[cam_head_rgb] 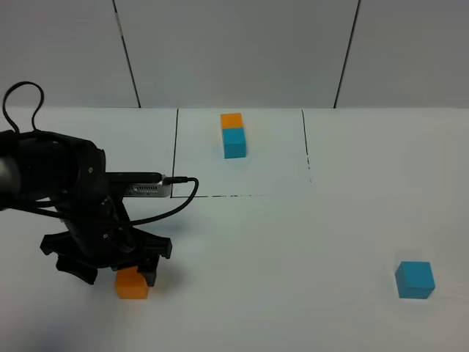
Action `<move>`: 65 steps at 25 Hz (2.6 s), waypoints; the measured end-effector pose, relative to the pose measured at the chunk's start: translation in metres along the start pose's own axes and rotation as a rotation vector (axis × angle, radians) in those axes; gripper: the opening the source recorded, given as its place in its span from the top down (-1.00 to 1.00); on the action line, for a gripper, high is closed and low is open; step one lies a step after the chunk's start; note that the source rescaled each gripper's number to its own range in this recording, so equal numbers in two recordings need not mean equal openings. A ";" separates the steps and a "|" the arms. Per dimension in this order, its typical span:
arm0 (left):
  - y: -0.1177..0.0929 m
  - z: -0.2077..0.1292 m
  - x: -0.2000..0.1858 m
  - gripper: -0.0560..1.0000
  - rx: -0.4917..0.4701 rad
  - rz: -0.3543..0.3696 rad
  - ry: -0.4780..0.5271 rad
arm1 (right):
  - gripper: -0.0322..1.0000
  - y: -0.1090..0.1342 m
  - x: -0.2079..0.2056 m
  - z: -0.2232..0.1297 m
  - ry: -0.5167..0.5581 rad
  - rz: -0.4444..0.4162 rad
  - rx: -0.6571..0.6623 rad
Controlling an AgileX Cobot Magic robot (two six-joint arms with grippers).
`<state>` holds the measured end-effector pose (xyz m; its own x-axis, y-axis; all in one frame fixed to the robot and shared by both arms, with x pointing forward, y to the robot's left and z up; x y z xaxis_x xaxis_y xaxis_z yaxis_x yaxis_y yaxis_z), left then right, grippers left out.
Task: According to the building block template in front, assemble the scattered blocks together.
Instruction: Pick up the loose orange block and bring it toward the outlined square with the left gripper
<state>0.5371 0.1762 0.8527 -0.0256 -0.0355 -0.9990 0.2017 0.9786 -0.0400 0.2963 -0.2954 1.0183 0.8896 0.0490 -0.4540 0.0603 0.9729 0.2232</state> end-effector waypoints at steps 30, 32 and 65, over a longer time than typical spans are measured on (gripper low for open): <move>-0.005 0.008 0.042 0.89 -0.034 -0.023 0.044 | -0.54 0.000 0.000 0.000 0.000 0.000 0.000; -0.005 0.007 0.042 0.89 -0.037 -0.025 0.050 | -0.54 0.000 0.000 0.000 0.000 0.000 0.000; -0.109 0.107 -0.060 0.89 1.195 0.021 -0.181 | -0.54 0.000 0.000 0.000 0.000 0.000 0.000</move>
<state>0.6215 0.0504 0.9151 0.1064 -0.1432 -0.9840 0.9808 0.1777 0.0802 0.2963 -0.2954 1.0183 0.8896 0.0490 -0.4540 0.0605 0.9728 0.2236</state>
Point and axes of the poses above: a point on each arm's last joint axis where the gripper is mounted, x pointing out along that axis toward the gripper, y along the wrist's bending axis when the last joint is at zero, z = x × y, the point moved 7 cm from there along x, pointing out along that axis toward the gripper, and after that the axes turned 6 degrees about x, right-handed, at the moved point
